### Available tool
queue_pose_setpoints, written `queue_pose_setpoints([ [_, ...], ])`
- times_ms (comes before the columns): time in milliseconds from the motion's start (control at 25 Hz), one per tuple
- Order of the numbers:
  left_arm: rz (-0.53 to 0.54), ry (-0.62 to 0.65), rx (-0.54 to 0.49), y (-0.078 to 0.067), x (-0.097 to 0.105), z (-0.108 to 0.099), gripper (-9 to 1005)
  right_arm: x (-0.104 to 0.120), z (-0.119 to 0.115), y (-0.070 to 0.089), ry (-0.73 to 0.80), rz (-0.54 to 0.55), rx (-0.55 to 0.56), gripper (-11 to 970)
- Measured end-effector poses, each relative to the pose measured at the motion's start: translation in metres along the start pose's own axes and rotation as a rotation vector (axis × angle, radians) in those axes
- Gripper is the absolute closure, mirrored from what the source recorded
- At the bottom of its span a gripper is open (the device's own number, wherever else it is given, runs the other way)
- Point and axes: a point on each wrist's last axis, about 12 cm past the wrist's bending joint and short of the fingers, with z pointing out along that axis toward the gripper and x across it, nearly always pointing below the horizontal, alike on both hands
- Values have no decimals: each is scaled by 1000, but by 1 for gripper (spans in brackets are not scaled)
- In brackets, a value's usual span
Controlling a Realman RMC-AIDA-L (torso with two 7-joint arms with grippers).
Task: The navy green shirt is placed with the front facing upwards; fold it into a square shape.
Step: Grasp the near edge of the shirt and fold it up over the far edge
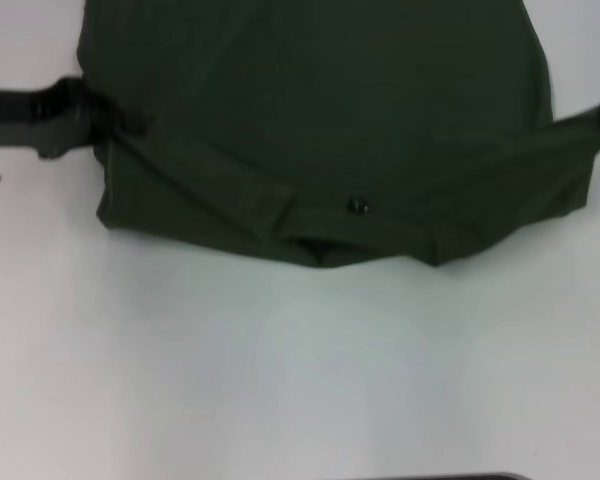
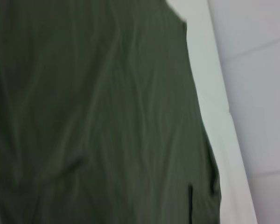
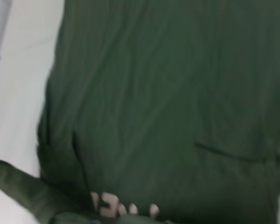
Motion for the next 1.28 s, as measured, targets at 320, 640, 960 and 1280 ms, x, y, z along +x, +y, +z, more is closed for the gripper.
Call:
queue_pose_setpoints([
  [320,14,-151,-27,-8,-28,23,956,-14,7,-2,-152,39,-2,912],
  [640,3,-283,-48,-8,-43,27,956,-26,6,-8,-295,58,18,911],
  [960,43,-332,-73,-13,-48,48,956,-39,19,-5,-367,15,61,910],
  [1280,84,-400,-71,-23,-61,56,957,-49,27,-8,-471,1,118,911],
])
